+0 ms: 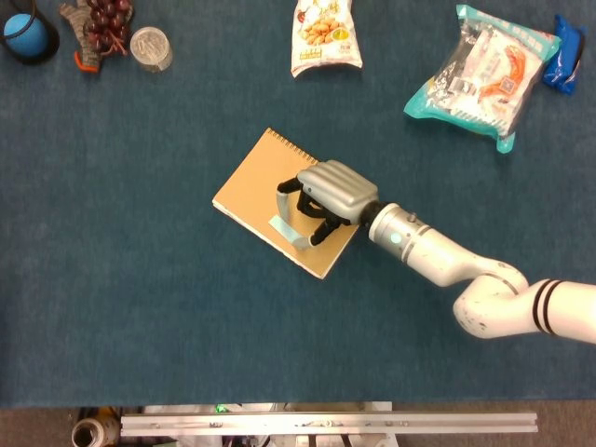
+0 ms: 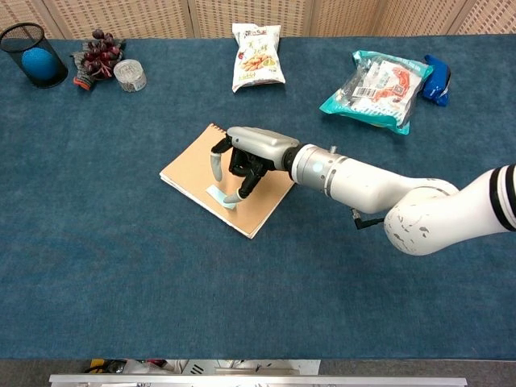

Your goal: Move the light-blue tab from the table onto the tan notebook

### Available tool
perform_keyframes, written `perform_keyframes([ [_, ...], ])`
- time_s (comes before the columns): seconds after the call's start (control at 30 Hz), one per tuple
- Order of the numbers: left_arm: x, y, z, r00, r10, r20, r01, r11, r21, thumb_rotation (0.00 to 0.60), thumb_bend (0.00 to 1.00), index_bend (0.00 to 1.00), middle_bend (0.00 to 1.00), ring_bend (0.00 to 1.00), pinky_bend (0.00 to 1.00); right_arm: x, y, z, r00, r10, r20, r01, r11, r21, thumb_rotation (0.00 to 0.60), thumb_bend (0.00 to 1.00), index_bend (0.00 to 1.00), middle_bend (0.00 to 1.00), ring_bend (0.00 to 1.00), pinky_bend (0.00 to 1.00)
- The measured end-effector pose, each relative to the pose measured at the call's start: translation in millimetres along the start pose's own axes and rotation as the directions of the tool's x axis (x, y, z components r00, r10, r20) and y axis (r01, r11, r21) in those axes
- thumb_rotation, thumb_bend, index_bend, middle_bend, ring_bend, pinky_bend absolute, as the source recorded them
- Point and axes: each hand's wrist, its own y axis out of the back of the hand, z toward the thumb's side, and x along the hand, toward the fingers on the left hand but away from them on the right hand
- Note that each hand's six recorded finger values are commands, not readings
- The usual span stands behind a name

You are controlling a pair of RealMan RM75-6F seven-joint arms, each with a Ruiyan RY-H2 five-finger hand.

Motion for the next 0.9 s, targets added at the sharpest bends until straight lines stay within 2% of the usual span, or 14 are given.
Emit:
perform_keyframes([
  [0.27,0,0,0,1.0,0.0,0.003,0.0,1.0,0.002,0.6,0.28,0.0,0.0,0.0,0.0,15,-3,-1,0.998,0.07,0.003,-0.07,0.996,0.05,0.593,0.11,0.53,1.0,1.0,1.0],
  [0.33,0,0,1,1.0,-0.002,0.003,0.002,1.0,0.002,0.6,0.28,0.0,0.0,0.0,0.0,17,-4,-1,0.997,0.082,0.007,-0.083,0.994,0.071,0.54,0.11,0.52,1.0,1.0,1.0],
  [0.4,0,-1,1,1.0,-0.003,0.005,0.003,1.0,0.002,0.6,0.28,0.0,0.0,0.0,0.0,19,-6,-1,0.996,0.093,0.012,-0.094,0.992,0.082,0.459,0.11,0.51,1.0,1.0,1.0],
  [0.47,0,-1,2,1.0,-0.003,0.006,0.003,1.0,0.001,0.6,0.28,0.0,0.0,0.0,0.0,20,-7,-2,0.995,0.102,0.019,-0.104,0.99,0.092,0.441,0.12,0.51,1.0,1.0,1.0],
  [0.9,0,-2,1,1.0,-0.007,0.007,0.007,1.0,-0.002,0.6,0.28,0.0,0.0,0.0,0.0,26,-18,-8,0.988,0.143,0.056,-0.15,0.978,0.142,0.428,0.12,0.51,1.0,1.0,1.0],
])
